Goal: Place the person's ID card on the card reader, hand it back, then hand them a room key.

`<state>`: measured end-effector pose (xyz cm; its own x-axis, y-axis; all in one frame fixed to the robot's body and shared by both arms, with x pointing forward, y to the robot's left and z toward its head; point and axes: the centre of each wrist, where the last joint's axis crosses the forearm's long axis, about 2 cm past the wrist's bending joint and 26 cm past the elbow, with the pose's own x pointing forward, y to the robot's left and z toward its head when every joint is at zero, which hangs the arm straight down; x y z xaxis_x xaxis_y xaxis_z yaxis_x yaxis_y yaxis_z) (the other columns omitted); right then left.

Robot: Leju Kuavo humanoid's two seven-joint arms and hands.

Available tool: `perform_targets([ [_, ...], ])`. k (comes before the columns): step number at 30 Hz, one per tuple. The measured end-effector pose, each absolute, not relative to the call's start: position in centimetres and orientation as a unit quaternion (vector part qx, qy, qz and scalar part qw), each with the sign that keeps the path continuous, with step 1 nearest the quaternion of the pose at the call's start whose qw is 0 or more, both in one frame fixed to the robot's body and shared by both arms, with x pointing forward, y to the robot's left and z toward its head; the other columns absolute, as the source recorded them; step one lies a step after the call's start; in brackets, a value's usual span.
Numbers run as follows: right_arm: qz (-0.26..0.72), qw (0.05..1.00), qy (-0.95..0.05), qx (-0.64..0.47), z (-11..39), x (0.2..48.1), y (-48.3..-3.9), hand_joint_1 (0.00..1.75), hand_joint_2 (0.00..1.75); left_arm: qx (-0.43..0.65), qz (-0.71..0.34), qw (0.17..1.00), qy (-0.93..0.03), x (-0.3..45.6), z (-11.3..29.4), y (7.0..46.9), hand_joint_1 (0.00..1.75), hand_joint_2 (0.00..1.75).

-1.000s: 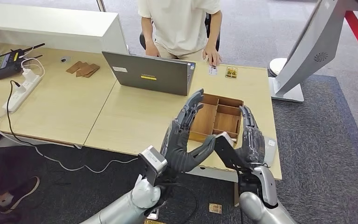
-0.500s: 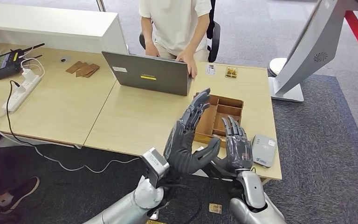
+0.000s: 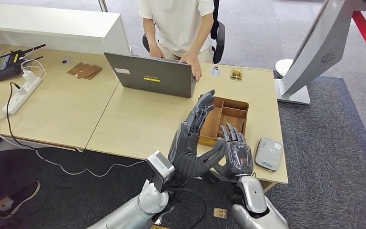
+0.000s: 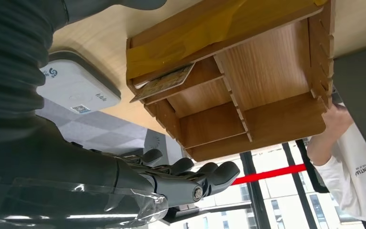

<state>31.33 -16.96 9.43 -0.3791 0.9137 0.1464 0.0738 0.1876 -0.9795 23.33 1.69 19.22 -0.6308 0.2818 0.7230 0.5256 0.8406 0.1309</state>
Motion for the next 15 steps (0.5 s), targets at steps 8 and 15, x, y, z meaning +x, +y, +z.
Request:
perform_targets([
  [8, 0.514, 0.377, -0.652, -0.411, 9.1, 31.7, -16.8, 0.0, 1.75, -0.228, -0.166, 0.368, -0.886, 23.2, 19.2, 1.6, 0.0, 1.75],
  [15, 0.517, 0.338, -0.642, -0.455, 8.6, 32.7, -17.9, 0.0, 1.75, -0.233, -0.168, 0.366, -0.885, 23.0, 19.3, 1.4, 0.0, 1.75],
])
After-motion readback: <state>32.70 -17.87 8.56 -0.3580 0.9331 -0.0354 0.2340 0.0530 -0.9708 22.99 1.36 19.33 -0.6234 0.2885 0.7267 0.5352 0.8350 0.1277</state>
